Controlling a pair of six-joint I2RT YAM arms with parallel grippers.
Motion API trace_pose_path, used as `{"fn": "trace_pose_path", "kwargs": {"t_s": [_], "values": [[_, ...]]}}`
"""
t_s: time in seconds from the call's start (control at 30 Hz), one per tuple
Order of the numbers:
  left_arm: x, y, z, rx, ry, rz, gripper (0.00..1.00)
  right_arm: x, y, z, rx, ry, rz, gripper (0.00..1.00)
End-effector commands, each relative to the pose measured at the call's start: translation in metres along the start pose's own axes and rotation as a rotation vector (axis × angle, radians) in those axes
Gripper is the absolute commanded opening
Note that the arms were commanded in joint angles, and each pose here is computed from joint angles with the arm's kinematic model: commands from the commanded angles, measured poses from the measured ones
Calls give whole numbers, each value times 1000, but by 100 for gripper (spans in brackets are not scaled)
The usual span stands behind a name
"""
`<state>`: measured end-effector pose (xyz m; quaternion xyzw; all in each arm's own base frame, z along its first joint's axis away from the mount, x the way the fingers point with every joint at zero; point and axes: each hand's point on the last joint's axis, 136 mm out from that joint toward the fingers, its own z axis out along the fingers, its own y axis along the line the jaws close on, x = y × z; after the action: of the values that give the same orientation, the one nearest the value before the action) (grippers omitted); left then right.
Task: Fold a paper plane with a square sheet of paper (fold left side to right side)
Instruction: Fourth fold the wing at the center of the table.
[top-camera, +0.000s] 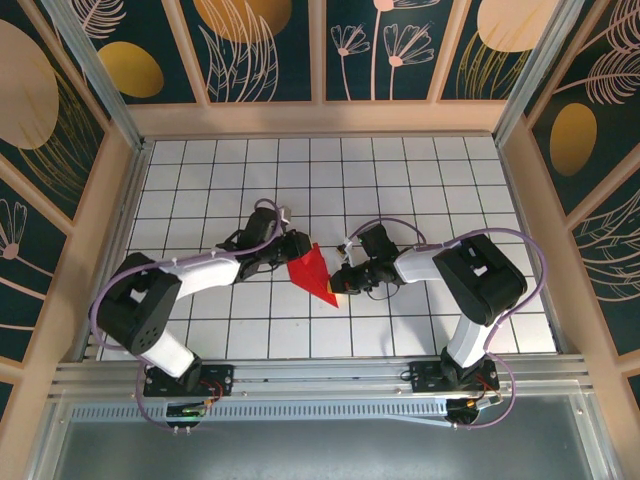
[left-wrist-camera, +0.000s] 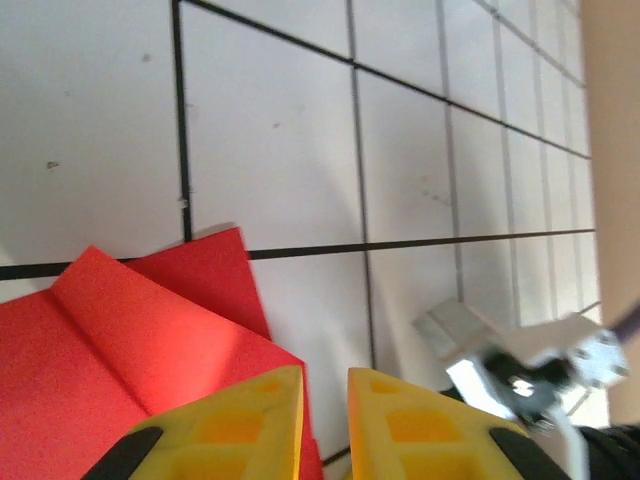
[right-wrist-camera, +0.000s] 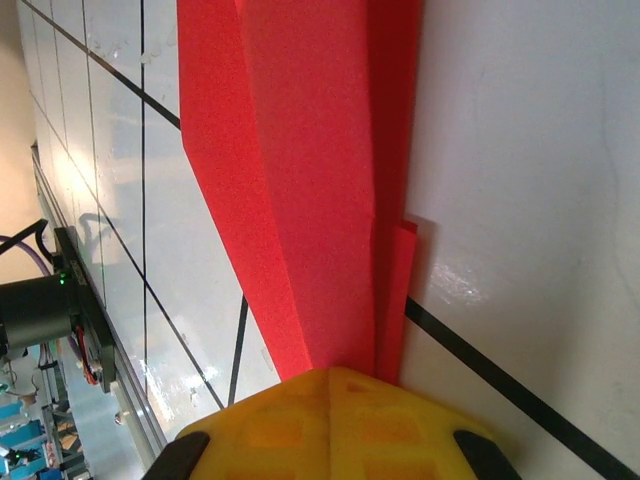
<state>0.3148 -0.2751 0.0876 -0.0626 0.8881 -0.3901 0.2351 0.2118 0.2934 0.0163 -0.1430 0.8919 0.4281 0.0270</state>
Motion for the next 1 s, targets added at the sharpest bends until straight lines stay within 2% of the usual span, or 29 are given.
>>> {"fn": "trace_pose_path", "kwargs": {"t_s": [0.0,0.23,0.53,0.97], "values": [[14,-4,-5,65,16,4,16,29,-38,8,163,77,75,0],[50,-14,12,102,89,-6,14,33,-46,11,215,86,100,0],[65,-8,32,87,132,-31,14,36,-52,13,259,99,107,0],[76,16,42,20,155,-76,14,42,-60,16,307,135,132,0]]}}
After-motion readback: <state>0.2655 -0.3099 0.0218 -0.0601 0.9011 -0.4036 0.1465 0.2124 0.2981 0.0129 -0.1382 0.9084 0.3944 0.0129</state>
